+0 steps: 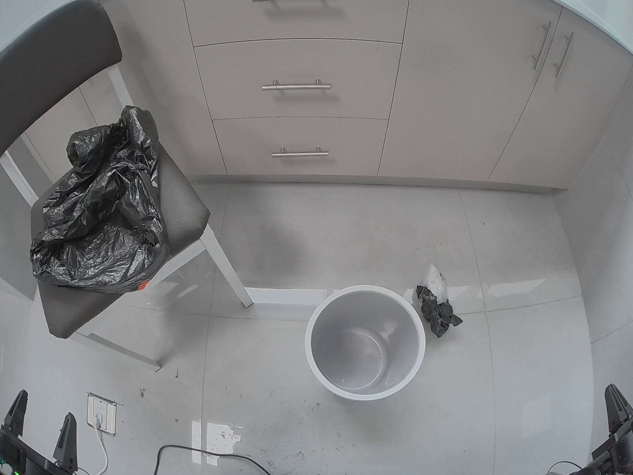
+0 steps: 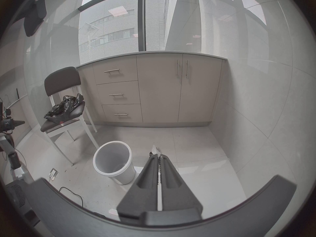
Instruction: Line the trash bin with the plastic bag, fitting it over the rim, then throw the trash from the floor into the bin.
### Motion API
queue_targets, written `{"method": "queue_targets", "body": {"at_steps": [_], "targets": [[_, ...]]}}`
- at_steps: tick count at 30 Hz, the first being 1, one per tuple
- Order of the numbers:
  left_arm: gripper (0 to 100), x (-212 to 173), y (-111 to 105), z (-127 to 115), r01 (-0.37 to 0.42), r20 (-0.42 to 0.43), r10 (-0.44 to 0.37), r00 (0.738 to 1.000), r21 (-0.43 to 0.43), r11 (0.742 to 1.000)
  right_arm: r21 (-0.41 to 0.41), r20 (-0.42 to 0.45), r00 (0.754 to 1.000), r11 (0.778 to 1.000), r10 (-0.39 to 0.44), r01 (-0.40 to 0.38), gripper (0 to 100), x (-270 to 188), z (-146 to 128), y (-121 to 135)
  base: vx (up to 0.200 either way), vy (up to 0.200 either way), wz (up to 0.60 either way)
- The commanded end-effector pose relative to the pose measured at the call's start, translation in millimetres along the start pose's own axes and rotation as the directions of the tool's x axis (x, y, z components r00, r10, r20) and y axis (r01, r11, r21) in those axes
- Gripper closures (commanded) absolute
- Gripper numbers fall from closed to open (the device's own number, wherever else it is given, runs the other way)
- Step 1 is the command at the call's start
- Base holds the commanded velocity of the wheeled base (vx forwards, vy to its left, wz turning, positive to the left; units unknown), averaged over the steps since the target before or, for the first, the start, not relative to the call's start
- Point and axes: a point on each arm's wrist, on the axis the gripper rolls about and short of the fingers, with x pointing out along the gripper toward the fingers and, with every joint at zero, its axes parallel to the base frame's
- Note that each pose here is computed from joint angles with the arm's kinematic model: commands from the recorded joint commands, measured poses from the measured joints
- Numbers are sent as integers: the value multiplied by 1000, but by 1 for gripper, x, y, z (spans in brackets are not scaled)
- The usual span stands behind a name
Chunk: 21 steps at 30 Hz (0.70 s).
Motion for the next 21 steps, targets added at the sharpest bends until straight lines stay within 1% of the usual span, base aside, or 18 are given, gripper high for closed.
{"method": "queue_targets", "body": {"at_steps": [1,2,3,4,5,6,8,9,10,11,12,13,14,15,16,18,20,21], "targets": [[0,0,0,-5,-1,1,1,1000,-4,1000,2,98,995,1000,-1,1,100,-5,15,0,0,0,0],[0,0,0,-5,-1,1,1,1000,-4,1000,36,210,978,999,6,-14,100,-14,52,-1,0,0,0],[0,0,0,-5,-1,1,1,1000,-3,1000,120,316,949,992,8,-48,100,-24,112,-2,0,0,0],[0,0,0,-4,1,2,-1,1000,-3,1000,166,342,939,984,8,-69,100,-26,137,-2,0,0,0],[0,0,0,-4,1,4,-1,1000,-1,1000,223,394,919,968,19,-115,100,-30,180,-3,0,0,0],[0,-2,0,2,-2,28,2,1000,-5,1000,217,408,912,967,36,-135,100,-29,202,-4,0,0,0],[0,-16,-1,59,28,183,-12,983,-86,996,186,370,924,967,96,-175,100,-12,229,-3,0,0,0],[0,-20,-1,95,57,225,-20,974,-161,985,182,334,934,963,130,-199,100,-1,231,-2,0,0,0],[0,-20,-1,95,57,225,-20,974,-161,985,182,334,934,963,130,-199,100,-1,231,-2,0,0,0],[0,-24,-2,146,96,239,-44,970,-212,973,189,255,947,951,194,-246,100,21,225,1,0,0,0],[0,-23,-2,165,113,222,-65,973,-212,971,209,198,951,938,237,-278,100,34,216,3,0,0,0],[0,-20,-2,175,125,190,-84,978,-212,969,234,166,949,924,268,-302,100,45,208,6,0,0,0],[0,-20,-2,175,125,190,-84,978,-212,969,234,166,949,924,268,-302,100,45,208,6,0,0,0],[0,0,-3,187,128,97,-110,989,-210,969,301,163,932,883,323,-359,100,66,193,11,0,0,0],[0,12,-5,188,122,60,-112,992,-204,971,330,175,923,862,344,-384,100,75,188,14,0,0,0],[0,36,-8,192,113,0,-115,993,-198,974,361,188,913,839,362,-407,100,93,177,19,0,0,0],[0,61,-11,195,106,-44,-117,992,-192,976,364,182,916,841,358,-401,100,103,168,22,0,0,0],[0,87,-15,196,100,-75,-116,990,-184,978,368,151,924,848,352,-383,100,109,160,22,0,0,0]]}}
